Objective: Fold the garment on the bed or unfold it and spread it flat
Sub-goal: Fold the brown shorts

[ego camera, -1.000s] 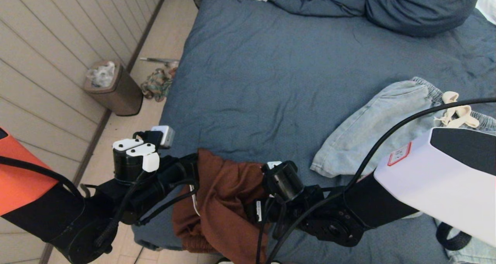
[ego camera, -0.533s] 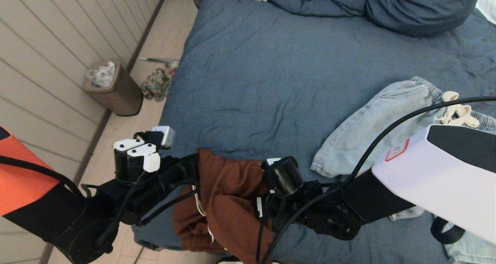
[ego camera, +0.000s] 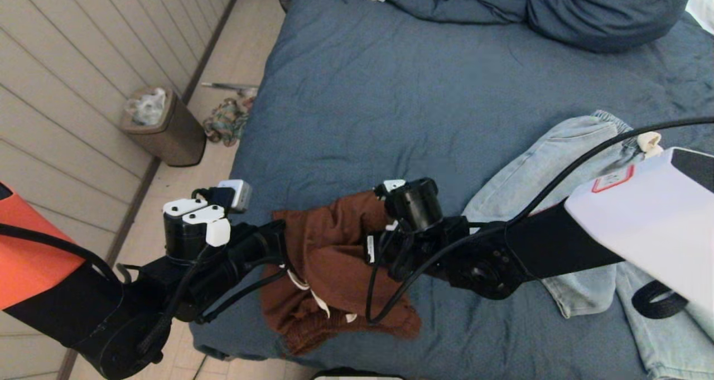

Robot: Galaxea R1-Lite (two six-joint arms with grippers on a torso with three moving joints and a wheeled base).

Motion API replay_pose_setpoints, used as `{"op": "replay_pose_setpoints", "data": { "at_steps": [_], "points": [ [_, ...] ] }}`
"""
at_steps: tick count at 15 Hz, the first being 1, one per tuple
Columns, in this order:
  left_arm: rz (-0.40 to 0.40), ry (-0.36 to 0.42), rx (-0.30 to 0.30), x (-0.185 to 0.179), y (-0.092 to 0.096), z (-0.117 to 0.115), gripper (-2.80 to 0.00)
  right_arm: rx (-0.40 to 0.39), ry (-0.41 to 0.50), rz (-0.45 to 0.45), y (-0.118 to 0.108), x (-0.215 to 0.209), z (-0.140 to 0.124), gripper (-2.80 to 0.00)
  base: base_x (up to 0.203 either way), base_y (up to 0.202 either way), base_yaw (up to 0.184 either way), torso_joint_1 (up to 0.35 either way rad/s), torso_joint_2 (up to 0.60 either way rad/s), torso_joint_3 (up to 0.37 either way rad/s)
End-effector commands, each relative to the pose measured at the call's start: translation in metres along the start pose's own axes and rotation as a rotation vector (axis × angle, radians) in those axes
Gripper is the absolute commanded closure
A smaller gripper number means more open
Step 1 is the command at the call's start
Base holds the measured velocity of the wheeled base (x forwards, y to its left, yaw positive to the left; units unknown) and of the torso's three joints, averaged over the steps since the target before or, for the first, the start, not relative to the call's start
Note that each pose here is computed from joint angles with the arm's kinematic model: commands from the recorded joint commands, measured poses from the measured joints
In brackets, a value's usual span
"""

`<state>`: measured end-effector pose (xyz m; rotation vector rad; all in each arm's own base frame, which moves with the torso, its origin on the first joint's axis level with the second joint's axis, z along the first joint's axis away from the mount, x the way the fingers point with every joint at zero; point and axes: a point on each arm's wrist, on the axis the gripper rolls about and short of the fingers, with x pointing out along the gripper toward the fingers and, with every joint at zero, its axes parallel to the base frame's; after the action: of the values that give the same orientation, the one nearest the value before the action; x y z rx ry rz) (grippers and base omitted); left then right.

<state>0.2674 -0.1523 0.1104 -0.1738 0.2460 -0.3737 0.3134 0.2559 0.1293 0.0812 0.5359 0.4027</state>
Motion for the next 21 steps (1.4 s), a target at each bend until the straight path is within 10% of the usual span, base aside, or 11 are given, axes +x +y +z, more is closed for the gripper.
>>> {"op": "replay_pose_setpoints", "data": {
  "at_steps": [1, 11, 12, 21],
  "points": [
    [-0.001, -0.005, -0.003, 0.000, 0.000, 0.000, 0.00, 0.015, -0.075, -0.016, -0.010, -0.007, 0.028, 0.00, 0.000, 0.000, 0.000, 0.000, 0.00, 0.000],
    [0.000, -0.005, -0.003, 0.002, 0.000, 0.000, 0.00, -0.004, -0.143, -0.121, -0.051, 0.022, 0.074, 0.00, 0.000, 0.000, 0.000, 0.000, 0.00, 0.000],
    [-0.001, -0.005, -0.003, 0.002, 0.000, 0.000, 0.00, -0.008, -0.144, -0.117, -0.049, 0.020, 0.075, -2.80, 0.000, 0.000, 0.000, 0.000, 0.00, 0.000],
    [-0.001, -0.005, -0.003, 0.000, 0.000, 0.000, 0.00, -0.007, -0.229, -0.070, -0.044, -0.056, 0.096, -2.80, 0.000, 0.000, 0.000, 0.000, 0.00, 0.000]
  ]
}}
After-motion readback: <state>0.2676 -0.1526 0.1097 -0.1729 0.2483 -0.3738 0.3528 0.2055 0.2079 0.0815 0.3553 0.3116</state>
